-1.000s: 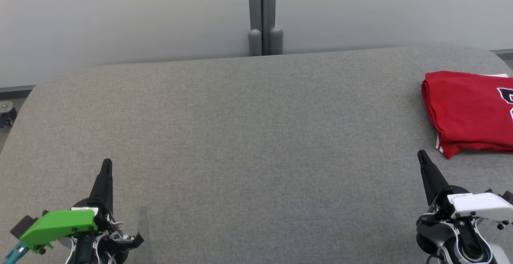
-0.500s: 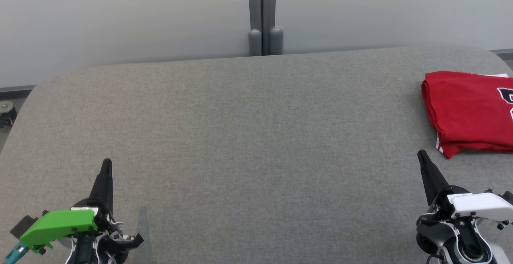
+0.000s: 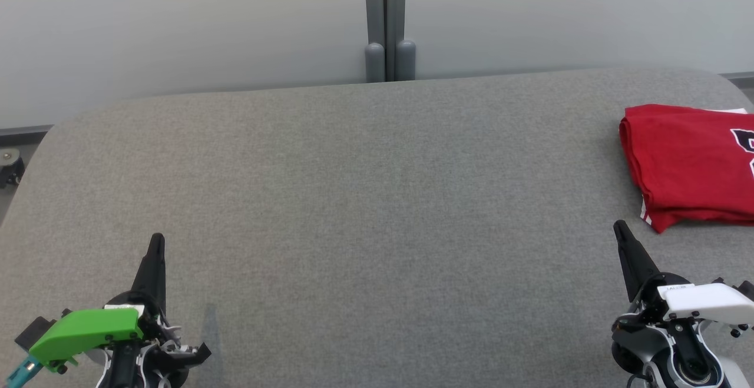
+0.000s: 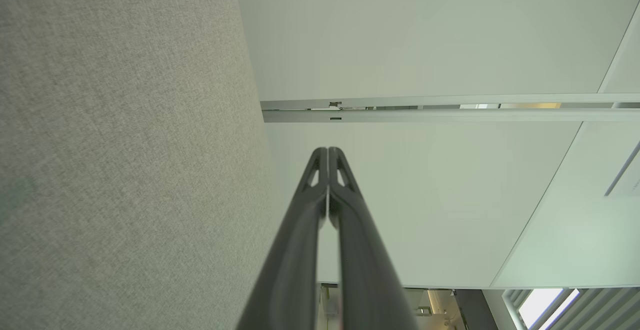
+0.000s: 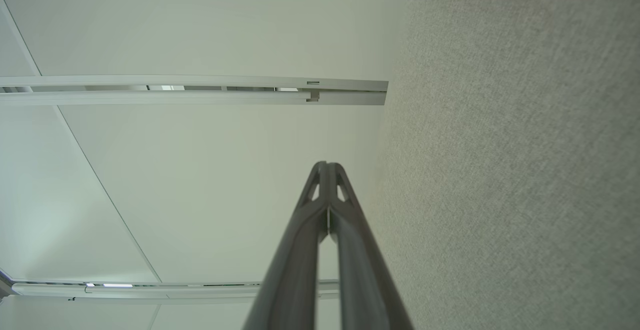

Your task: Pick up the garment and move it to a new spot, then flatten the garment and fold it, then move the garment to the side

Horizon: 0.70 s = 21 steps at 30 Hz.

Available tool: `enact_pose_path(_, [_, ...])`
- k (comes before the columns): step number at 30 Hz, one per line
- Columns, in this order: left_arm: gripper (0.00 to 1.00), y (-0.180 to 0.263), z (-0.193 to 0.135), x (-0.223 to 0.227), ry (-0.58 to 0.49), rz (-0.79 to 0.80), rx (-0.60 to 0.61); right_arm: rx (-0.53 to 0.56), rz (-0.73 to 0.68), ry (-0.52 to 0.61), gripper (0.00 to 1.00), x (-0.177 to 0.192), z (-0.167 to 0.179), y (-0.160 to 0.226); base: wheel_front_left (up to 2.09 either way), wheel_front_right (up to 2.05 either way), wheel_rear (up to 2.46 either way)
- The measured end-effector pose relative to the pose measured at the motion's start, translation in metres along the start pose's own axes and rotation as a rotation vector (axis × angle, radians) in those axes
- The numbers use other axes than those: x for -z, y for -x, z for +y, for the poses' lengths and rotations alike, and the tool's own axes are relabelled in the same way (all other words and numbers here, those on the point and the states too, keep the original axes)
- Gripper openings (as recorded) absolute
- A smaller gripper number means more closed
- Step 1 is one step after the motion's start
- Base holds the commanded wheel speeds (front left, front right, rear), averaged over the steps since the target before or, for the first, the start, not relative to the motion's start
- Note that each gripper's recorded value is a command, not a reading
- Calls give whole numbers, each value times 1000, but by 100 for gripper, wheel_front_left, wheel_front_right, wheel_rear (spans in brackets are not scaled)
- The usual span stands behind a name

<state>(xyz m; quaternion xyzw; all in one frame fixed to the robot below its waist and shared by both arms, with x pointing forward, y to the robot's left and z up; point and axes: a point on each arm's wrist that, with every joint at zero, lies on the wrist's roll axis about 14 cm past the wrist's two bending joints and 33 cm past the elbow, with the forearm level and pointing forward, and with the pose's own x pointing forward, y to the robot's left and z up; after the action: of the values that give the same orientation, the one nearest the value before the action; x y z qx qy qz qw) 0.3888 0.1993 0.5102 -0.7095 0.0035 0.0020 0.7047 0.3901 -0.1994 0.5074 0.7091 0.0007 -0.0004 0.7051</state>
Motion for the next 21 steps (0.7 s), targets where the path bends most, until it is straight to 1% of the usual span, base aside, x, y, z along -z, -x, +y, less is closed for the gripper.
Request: enact_pose_path(21, [0, 0, 0, 0, 0, -1, 0, 0, 0, 0, 0, 0, 0, 0, 0, 0, 0])
